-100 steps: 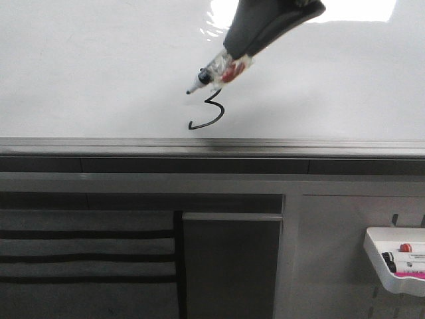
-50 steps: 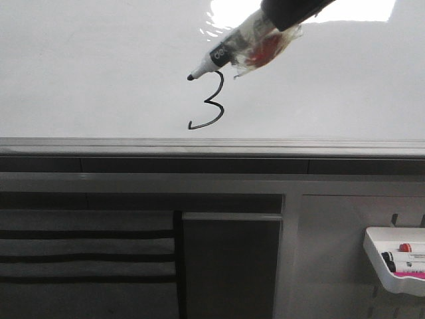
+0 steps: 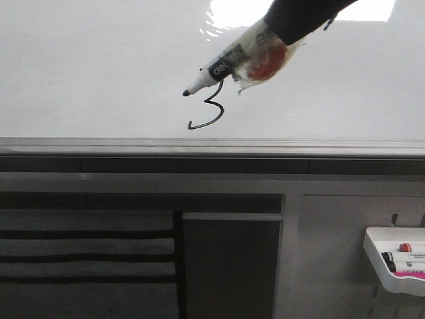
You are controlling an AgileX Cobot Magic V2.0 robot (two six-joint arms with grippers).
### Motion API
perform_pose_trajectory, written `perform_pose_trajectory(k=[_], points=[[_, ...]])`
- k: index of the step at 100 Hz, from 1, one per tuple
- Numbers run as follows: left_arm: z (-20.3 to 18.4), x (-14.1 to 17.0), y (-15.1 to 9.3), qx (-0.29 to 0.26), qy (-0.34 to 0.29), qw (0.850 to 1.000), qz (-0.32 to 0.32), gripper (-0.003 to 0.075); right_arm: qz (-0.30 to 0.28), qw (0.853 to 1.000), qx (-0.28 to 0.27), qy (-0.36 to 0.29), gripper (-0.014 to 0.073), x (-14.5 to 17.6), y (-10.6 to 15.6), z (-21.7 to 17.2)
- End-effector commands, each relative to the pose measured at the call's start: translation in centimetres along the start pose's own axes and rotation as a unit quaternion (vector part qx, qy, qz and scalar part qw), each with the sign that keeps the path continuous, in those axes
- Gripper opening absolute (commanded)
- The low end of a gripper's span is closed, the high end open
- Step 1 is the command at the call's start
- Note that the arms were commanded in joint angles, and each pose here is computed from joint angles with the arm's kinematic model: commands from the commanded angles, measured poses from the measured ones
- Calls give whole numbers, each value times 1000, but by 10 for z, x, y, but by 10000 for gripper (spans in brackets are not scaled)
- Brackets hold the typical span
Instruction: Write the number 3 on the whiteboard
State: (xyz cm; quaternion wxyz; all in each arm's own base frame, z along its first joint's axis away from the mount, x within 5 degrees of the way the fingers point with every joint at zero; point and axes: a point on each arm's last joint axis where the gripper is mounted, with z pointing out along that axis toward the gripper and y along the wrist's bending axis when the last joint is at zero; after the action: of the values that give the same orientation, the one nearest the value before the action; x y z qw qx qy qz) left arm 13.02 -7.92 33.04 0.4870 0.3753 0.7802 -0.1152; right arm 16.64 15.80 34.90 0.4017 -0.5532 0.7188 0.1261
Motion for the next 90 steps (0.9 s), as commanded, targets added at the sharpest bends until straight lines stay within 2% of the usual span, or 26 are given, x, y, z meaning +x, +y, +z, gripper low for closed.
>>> perform_pose_trajectory(k=[1, 12, 32, 60, 90], points=[[1, -20, -6, 29, -29, 998, 43, 419, -78, 995, 32, -57, 27, -17, 1, -12], [12, -31, -18, 75, -26, 991, 106, 419, -143, 986, 34, -81, 27, -26, 9, -11], [29, -50, -36, 124, -31, 971, 202, 419, -166, 981, 30, -95, 27, -31, 16, -11], [52, -65, -50, 148, -36, 956, 250, 419, -190, 976, 35, -97, 28, -31, 16, -11], [66, -67, -54, 148, -33, 952, 266, 419, -189, 974, 51, -109, 27, -34, 13, -11]])
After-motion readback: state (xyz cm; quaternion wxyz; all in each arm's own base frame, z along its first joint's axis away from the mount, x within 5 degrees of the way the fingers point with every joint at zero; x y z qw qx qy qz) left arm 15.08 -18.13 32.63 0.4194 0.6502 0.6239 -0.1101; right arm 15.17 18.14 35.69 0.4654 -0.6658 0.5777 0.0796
